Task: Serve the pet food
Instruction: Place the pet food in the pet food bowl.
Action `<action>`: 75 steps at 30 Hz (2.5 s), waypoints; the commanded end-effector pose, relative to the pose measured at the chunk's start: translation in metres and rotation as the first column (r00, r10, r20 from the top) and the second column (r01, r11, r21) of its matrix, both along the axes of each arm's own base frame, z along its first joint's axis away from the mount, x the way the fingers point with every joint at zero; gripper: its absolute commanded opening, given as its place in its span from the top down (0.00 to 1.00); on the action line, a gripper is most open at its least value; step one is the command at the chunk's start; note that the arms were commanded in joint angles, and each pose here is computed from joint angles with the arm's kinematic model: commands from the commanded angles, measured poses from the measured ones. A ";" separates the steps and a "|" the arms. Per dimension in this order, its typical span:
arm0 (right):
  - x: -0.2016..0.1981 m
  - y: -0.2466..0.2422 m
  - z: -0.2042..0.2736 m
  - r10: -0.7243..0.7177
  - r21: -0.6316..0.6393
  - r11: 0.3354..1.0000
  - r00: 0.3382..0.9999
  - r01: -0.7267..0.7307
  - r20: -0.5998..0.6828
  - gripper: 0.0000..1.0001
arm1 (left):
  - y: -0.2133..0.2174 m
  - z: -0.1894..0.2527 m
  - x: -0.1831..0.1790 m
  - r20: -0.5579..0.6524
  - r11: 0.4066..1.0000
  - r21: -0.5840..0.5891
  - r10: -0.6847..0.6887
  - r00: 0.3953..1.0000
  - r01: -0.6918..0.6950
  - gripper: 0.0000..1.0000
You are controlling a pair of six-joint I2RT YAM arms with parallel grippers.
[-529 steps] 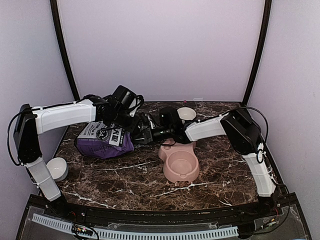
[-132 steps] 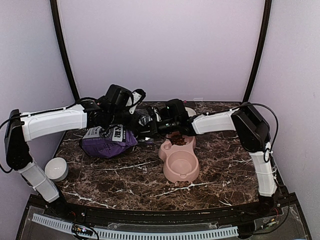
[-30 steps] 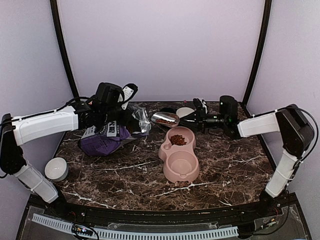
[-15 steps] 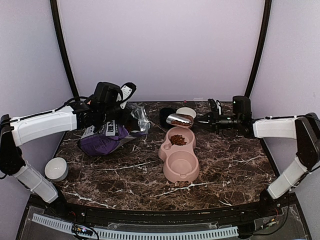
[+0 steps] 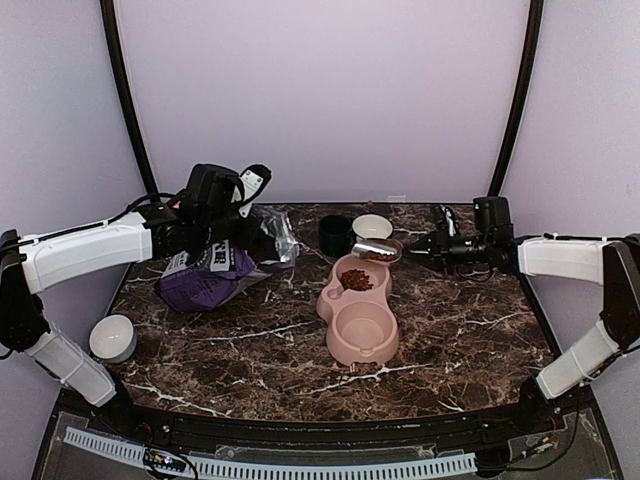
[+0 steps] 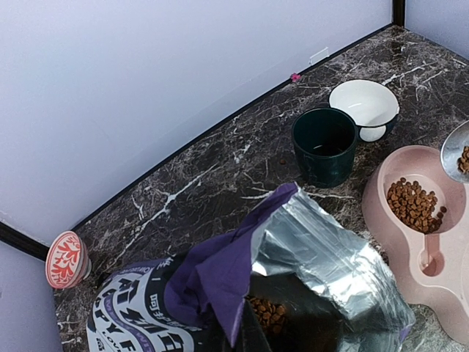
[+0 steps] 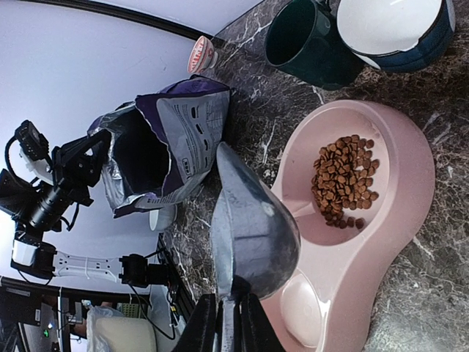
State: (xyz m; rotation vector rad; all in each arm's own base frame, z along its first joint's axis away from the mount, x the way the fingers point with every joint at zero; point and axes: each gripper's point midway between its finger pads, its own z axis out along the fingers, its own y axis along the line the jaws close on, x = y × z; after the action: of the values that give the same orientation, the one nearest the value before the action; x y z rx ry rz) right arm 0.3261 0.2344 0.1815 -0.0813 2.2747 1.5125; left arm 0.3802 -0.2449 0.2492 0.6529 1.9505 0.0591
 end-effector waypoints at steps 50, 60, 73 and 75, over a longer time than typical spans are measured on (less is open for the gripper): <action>0.015 -0.030 0.043 -0.007 -0.301 0.951 0.981 0.067 0.195 1.00 | 0.018 0.043 -0.003 0.110 0.998 -0.049 0.047 0.993 -0.042 1.00; 0.017 -0.026 0.044 0.009 -0.315 0.947 0.980 0.055 0.199 1.00 | 0.019 0.044 -0.004 0.112 0.998 -0.048 0.048 0.993 -0.043 1.00; 0.014 -0.021 0.042 0.026 -0.335 0.941 0.980 0.043 0.196 1.00 | 0.019 0.046 -0.004 0.114 0.998 -0.054 0.043 0.993 -0.037 1.00; 0.014 -0.021 0.040 0.027 -0.341 0.939 0.981 0.040 0.191 1.00 | 0.019 0.046 -0.004 0.114 0.998 -0.053 0.044 0.993 -0.038 1.00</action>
State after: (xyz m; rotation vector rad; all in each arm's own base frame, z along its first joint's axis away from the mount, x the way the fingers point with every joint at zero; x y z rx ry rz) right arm 0.3323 0.2089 0.2094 -0.2695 2.3916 1.0561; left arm 0.3769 -0.2384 0.2563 0.6469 1.9390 0.0766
